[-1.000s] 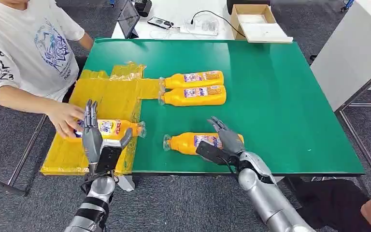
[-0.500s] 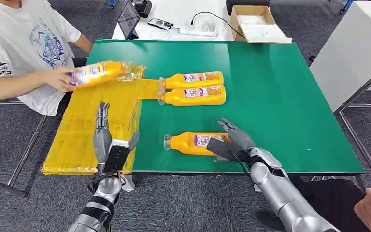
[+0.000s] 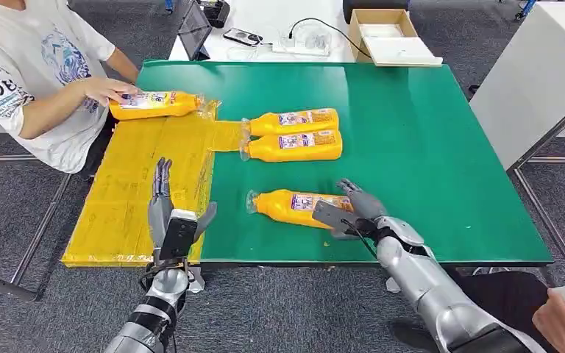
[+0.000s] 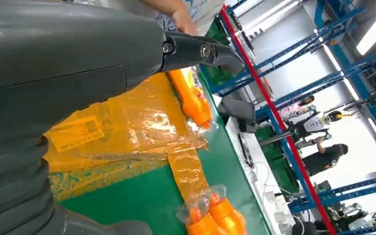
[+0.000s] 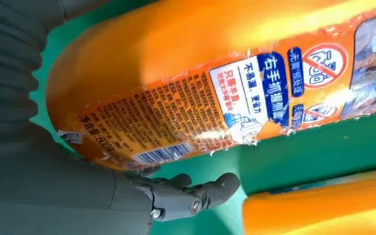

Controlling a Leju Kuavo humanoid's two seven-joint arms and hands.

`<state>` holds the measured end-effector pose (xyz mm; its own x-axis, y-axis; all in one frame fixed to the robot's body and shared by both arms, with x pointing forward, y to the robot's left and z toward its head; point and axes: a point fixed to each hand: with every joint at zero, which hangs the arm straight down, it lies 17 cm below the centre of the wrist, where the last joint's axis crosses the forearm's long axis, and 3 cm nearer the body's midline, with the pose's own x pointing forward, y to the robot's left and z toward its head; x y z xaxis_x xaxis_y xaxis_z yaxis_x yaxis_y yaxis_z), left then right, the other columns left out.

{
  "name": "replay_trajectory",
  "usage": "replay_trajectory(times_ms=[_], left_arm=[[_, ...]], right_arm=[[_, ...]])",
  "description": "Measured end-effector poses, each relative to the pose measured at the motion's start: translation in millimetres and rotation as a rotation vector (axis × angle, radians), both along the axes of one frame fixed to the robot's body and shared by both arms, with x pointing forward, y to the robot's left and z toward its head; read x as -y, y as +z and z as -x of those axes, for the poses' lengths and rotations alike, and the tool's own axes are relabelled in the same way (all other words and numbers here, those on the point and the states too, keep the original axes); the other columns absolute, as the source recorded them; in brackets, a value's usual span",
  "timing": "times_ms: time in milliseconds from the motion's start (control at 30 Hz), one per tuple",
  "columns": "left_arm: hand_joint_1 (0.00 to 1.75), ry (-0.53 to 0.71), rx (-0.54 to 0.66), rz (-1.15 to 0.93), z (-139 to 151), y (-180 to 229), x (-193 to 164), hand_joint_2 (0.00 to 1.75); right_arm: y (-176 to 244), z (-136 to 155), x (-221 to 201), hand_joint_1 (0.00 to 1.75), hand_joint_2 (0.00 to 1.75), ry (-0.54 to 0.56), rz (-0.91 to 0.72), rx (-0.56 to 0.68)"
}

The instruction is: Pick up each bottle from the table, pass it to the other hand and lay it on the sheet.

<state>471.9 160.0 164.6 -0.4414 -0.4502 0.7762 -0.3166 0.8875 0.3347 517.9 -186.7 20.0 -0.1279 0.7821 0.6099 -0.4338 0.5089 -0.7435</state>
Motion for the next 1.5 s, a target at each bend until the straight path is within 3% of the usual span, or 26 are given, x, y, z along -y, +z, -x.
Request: replay_trajectory(times_ms=[67, 133, 700, 833, 967, 1100, 1300, 1500], left_arm=[[0.0, -0.007, -0.001, -0.001, 0, -1, 3, 1.75], [0.0, -0.008, -0.002, 0.002, 1, 0, 4, 1.75], [0.0, -0.068, -0.043, 0.087, -1, -7, 13, 1.75], [0.0, -0.178, -0.135, 0.239, -1, -24, 25, 1.75], [0.0, -0.263, -0.195, 0.403, 1, -29, 38, 1.75], [0.0, -0.324, -0.221, 0.497, 0, -24, 50, 1.75], [0.0, -0.422, -0.228, 0.592, 1, -12, 63, 1.75], [0.0, -0.483, -0.163, 0.587, 12, 15, 75, 1.75]], right_arm=[[2, 0, -8, 1.57, 1.75, 0.007, -0.008, 0.021], [2, 1, -14, 1.75, 1.75, 0.012, -0.016, 0.032], [18, 10, -32, 1.75, 1.75, -0.019, -0.16, 0.154], [63, 13, -26, 1.75, 1.75, -0.12, -0.252, 0.363], [184, 50, 1, 1.75, 1.75, -0.273, -0.421, 0.877], [236, 76, 28, 1.75, 1.75, -0.379, -0.516, 1.048], [241, 89, 51, 1.75, 1.75, -0.438, -0.554, 1.083], [214, 81, 30, 1.75, 1.75, -0.34, -0.599, 0.952]])
